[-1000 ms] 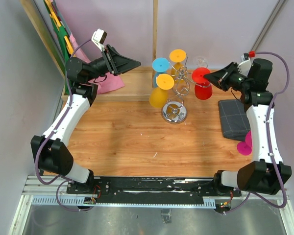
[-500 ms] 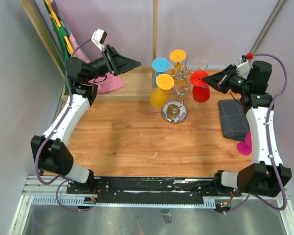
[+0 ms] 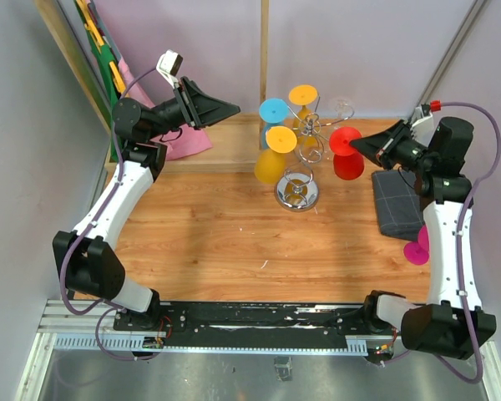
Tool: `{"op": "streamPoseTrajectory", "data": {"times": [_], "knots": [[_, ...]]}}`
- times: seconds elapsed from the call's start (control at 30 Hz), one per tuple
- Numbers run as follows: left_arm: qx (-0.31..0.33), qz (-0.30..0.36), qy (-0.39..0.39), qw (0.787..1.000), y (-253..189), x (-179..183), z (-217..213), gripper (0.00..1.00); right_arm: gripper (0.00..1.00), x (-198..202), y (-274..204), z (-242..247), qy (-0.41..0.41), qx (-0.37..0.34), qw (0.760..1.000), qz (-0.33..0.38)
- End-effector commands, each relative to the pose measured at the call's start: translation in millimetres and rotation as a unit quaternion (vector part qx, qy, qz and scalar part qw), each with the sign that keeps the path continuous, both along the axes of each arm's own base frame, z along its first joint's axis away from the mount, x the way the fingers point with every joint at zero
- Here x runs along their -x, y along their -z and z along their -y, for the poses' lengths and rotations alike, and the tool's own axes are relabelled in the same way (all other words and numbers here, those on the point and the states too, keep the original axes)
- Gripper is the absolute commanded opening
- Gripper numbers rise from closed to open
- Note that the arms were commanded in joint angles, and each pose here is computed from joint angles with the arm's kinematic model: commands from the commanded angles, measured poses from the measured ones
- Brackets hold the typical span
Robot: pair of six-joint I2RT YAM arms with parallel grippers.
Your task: Place the wine glass upside down on the wine glass rack
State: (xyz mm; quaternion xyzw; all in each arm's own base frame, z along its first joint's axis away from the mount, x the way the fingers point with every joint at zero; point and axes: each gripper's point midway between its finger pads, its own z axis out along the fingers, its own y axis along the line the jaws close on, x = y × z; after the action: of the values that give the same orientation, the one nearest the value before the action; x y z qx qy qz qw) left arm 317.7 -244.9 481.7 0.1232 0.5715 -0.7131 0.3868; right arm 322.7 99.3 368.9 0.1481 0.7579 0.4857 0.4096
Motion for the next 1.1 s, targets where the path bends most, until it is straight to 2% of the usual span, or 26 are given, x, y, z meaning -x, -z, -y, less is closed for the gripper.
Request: {"op": "streamPoseTrajectory", "data": {"times": [0.0,0.57,0.97,1.07], "knots": [[0.002,0.018,-0.004,1.000,-6.0,8.6,-2.7,0.43,0.01,0.8,5.9,12.4,0.023,0.008,1.000,-0.001],[0.001,0.019,-0.004,1.000,-5.5,11.6,-3.3,0.43,0.01,-15.8,-7.1,38.4,0.069,0.015,0.997,0.008],[0.001,0.020,-0.003,1.000,-6.3,11.4,-3.2,0.43,0.01,-37.3,-9.5,39.6,0.066,-0.027,0.997,0.016],[0.002,0.019,-0.004,1.000,-6.2,10.4,-2.7,0.43,0.04,-41.0,-8.2,38.5,0.060,-0.030,0.998,0.016]]}}
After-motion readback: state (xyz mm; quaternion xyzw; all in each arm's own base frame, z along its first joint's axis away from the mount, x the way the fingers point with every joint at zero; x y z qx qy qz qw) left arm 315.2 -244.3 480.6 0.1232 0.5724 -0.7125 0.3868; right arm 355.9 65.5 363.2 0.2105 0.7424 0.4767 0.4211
